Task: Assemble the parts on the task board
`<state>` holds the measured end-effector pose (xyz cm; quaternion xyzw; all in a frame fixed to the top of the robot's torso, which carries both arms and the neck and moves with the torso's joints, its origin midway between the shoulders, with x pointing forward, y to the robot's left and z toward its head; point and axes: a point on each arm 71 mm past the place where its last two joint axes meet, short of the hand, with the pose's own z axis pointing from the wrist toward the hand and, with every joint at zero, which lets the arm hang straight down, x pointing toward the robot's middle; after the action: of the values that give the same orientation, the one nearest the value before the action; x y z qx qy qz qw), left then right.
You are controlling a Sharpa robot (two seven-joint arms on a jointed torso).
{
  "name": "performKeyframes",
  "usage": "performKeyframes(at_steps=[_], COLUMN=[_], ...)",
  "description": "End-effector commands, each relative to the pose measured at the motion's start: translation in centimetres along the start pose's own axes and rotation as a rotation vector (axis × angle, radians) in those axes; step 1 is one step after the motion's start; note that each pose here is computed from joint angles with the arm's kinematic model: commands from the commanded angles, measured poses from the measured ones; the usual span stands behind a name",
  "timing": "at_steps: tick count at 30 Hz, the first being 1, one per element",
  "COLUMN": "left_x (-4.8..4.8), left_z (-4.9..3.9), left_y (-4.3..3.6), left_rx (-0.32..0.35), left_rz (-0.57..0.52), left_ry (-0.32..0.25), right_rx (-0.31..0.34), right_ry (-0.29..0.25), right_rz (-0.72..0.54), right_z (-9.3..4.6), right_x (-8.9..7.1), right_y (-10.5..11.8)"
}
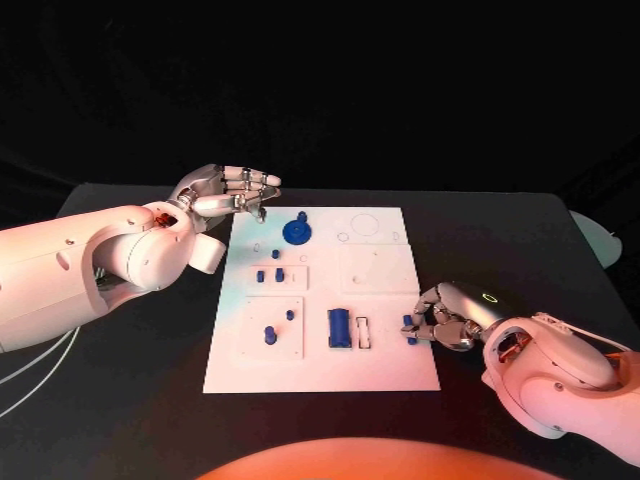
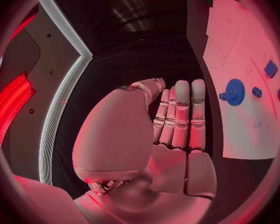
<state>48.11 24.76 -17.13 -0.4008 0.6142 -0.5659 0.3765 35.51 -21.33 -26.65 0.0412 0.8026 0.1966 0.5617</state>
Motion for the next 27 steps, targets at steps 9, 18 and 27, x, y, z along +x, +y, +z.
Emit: performKeyframes(at_steps=[9,18,27], left_x=[0.18,0.18,0.16], left_z=[-0.06,-0.09,-0.11], left_y=[-0.06,-0.04,-0.02], left_rx=[0.000,-0.004,-0.007], left_rz=[-0.010,-0.010,-0.010], left_ry=[0.020,0.023,0.023], right_rx=[0.005,0.008,0.001], right_ry=[0.083,0.081,0.041], right_rz=[-0.108,-0.134,-0.103], right_z=[0.13,0.09,-0.10], right_x=[1.32,1.48,1.23], right_y=[0.09,0.32,0.83])
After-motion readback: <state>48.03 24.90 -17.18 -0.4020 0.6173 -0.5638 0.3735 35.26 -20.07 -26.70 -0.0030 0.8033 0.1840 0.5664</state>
